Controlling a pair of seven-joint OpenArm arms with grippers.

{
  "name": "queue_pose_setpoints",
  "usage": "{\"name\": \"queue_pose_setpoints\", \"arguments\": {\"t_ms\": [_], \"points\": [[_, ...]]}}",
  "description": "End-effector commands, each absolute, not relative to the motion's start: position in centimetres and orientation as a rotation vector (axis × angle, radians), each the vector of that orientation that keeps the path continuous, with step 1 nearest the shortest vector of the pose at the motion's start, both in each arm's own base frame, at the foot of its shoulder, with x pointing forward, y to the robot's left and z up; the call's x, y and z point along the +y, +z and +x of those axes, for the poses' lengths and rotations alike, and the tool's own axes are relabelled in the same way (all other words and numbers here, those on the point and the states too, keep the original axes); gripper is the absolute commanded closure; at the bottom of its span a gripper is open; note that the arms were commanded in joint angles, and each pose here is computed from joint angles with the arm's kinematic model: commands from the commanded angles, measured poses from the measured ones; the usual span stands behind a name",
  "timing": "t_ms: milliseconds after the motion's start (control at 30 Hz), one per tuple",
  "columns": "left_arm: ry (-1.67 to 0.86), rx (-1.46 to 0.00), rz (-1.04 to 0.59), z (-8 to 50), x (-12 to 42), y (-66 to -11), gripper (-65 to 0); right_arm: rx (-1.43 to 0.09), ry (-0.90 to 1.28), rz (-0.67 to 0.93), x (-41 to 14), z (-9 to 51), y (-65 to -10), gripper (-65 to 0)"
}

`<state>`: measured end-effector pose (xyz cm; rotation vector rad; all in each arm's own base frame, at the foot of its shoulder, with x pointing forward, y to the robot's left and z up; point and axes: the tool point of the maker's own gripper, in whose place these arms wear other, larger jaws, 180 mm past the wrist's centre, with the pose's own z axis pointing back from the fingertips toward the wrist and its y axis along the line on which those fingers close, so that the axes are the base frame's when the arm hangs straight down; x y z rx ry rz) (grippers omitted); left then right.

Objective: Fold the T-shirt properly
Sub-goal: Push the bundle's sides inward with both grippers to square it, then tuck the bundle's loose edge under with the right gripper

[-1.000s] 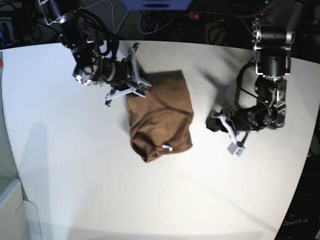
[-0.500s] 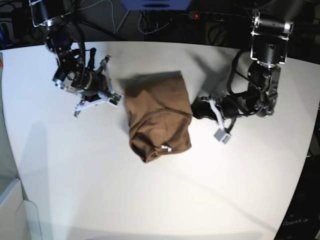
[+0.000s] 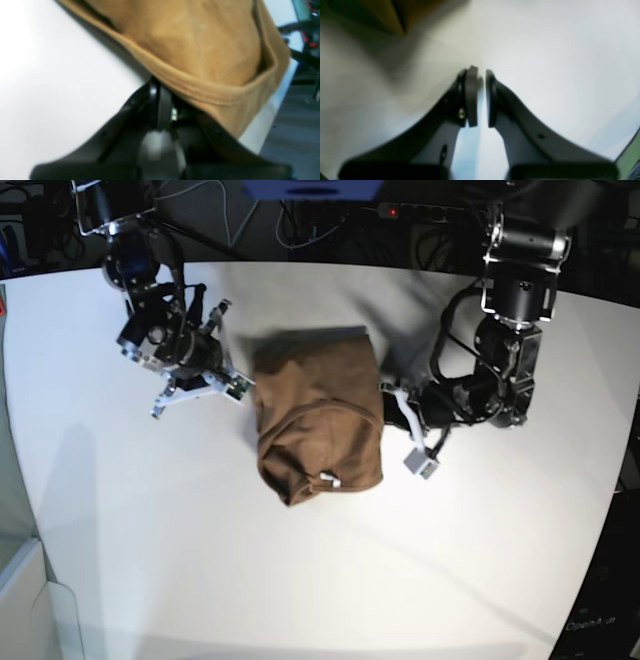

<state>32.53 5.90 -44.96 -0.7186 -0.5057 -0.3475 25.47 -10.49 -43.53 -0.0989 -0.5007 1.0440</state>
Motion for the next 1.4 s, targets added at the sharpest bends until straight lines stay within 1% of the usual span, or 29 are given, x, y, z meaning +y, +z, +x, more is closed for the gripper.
{"name": "queue_pose_setpoints", "arguments": {"t_ms": [0, 200, 400, 667, 733, 800, 967, 1133, 1233, 1367], "points": [[-0.362, -0.465, -0.636, 32.6, 7.6, -45.7, -2.0, -0.536, 1.043, -0.058, -9.0, 25.7, -43.0, -5.5], [-0.367, -0.506, -0.628, 35.1, 7.8, -44.2, -2.0, -0.538, 1.01, 0.027, -6.0, 24.0, -43.7, -5.5], [-0.343, -0.592, -0.652, 36.8, 7.2, -43.0, -2.0, -0.535, 0.985, 0.09, -3.9, 22.5, -44.1, -5.5], [-0.344, -0.603, -0.675, 36.9, 6.1, -42.7, -2.0, -0.531, 0.969, 0.122, -2.9, 21.7, -44.3, -5.5], [-0.349, -0.605, -0.674, 37.0, 6.1, -42.5, -2.0, -0.532, 0.968, 0.114, -3.2, 21.9, -44.3, -5.5], [-0.349, -0.601, -0.672, 36.9, 6.3, -42.6, -2.0, -0.528, 0.98, 0.076, -4.8, 22.4, -44.2, -5.5], [-0.334, -0.571, -0.623, 35.7, 9.2, -43.8, -2.0, -0.568, 0.991, -0.026, -8.2, 24.4, -42.4, -5.5], [-0.252, -0.558, -0.564, 34.4, 13.9, -44.9, -2.0, -0.647, 0.962, -0.149, -11.8, 27.1, -38.8, -5.5], [-0.225, -0.513, -0.536, 32.8, 15.8, -45.9, -2.0, -0.702, 0.963, -0.184, -12.1, 27.9, -36.8, -5.5], [-0.213, -0.468, -0.534, 30.6, 16.1, -47.4, -2.0, -0.765, 0.964, -0.194, -11.4, 29.3, -35.0, -5.5]]}}
